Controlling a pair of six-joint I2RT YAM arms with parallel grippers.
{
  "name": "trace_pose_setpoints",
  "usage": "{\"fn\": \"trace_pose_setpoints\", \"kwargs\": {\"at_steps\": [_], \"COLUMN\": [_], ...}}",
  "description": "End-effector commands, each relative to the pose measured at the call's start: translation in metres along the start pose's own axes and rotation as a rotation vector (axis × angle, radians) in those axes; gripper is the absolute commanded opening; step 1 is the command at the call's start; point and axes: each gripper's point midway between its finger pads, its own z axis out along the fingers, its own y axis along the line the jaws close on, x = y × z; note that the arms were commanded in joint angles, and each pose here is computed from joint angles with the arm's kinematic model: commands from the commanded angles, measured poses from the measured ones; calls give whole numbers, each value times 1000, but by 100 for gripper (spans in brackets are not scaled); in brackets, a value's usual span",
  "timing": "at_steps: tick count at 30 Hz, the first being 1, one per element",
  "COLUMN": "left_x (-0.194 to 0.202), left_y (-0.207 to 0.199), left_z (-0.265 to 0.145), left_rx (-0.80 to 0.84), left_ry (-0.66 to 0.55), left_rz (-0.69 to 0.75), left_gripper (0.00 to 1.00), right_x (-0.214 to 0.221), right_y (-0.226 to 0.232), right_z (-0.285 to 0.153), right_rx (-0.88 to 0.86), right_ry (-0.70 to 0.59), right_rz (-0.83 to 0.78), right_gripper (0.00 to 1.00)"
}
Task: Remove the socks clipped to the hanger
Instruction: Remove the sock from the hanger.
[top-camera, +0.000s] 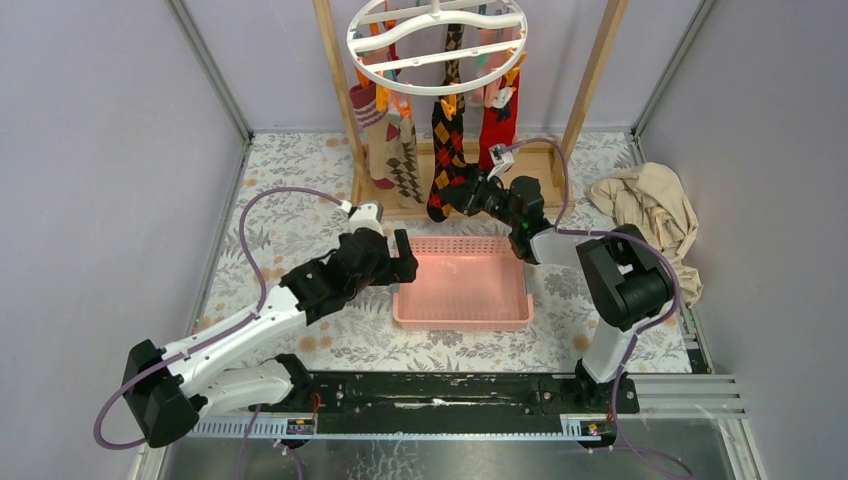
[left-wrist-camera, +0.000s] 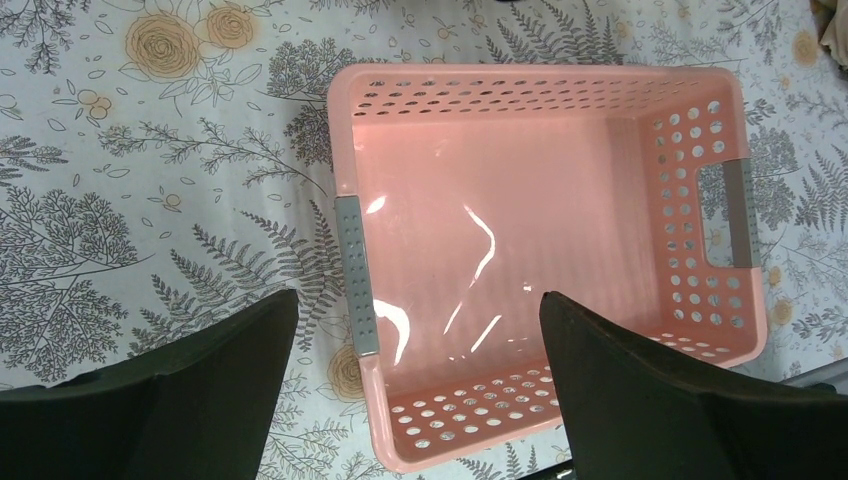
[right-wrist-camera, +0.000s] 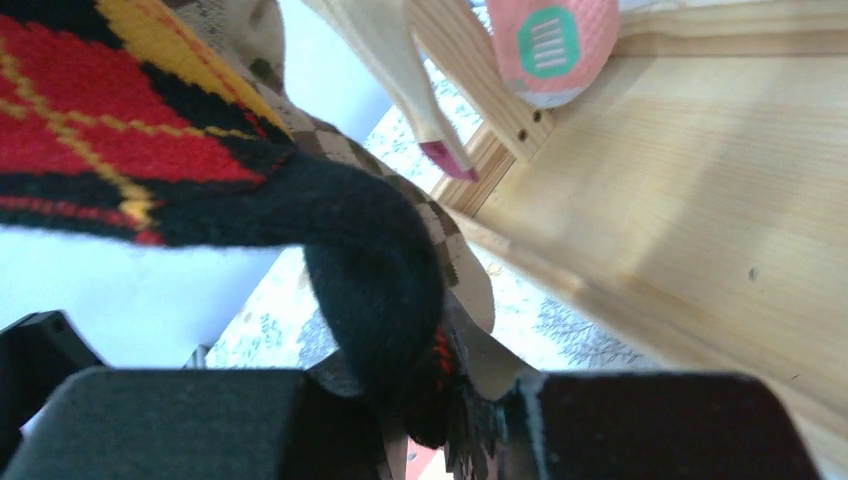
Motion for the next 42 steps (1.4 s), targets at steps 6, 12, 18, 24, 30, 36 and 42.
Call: {"fn": "trace_pose_setpoints", "kwargs": {"at_steps": [6,12,18,24,30,36,42], "left_x": [-43,-55,-63,-76,-74,-66,-56], "left_y": [-34,-51,-58,-72,-76,-81,-84], "left_z": [-3,-5,0,-18,-25,-19,-7], "left_rx": [89,134,131,216,274,322,338], "left_ry": [-86,-87,-86,-130,-149,-143,-124], "left_rz": [21,40,76,68,64,65,68], "left_gripper": [98,98,98,98,98,98,98], "right_x": [-9,-4,-6,-8,-9,-16,-28], "right_y": [54,68,89,109,127,146,166], "right_z": [-33,-49,-59,-69,-77,-86,-90], "right_rx": [-112,-113,-159,-208,-274,-354,-442], "right_ry": [44,105,172,215,246,237,214], "right_rz": [28,65,79,111,155,198,264], "right_gripper": [21,23,24,24,24,25,25]}}
